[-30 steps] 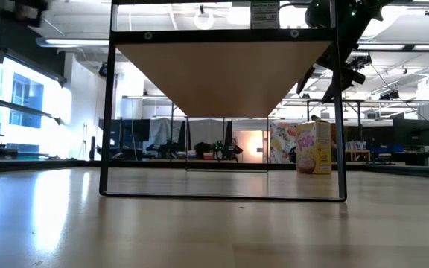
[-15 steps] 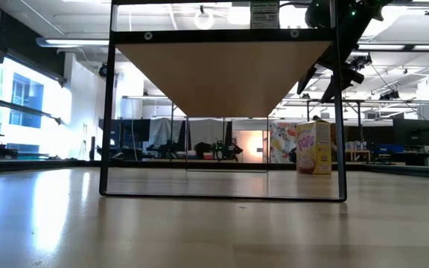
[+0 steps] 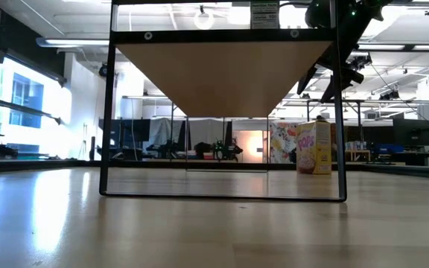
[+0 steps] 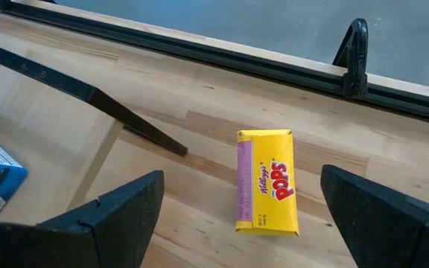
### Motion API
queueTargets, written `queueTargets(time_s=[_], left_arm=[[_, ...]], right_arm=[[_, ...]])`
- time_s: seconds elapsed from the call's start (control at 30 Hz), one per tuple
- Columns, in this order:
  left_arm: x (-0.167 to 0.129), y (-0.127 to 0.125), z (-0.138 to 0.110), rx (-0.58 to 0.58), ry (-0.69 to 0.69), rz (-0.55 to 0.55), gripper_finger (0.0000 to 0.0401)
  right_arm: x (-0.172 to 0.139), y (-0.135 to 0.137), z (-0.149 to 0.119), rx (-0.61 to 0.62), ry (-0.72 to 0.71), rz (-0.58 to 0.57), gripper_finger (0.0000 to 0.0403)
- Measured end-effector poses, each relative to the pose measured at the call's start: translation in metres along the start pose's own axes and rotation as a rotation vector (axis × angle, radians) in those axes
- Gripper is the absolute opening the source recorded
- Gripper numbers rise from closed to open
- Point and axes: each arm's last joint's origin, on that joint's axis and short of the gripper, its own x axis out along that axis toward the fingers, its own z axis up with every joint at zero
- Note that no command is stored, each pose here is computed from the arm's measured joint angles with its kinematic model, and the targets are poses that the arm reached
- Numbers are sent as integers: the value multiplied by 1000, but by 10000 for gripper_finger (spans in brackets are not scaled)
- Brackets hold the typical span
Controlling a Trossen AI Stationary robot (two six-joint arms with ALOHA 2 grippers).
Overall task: Stack cereal on shelf
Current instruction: Put the green cereal box on the shelf aligned with the other green cereal box
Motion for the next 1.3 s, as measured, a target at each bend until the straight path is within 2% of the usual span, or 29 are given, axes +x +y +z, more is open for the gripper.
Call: queueTargets(time_s=[0.17, 0.4, 0.8, 1.3], left_arm=[[6, -3, -3, -14, 24, 43, 225], [-2, -16, -13, -12, 4, 7, 225], [23, -29, -17, -30, -25, 73, 225], [28, -31, -17, -41, -41, 85, 225]], right_arm=[[0, 0, 0, 0, 0, 0, 357], [0, 0, 0, -7, 0, -1, 357], [0, 0, 0, -11, 0, -1, 357], [0, 0, 0, -10, 0, -1, 357]])
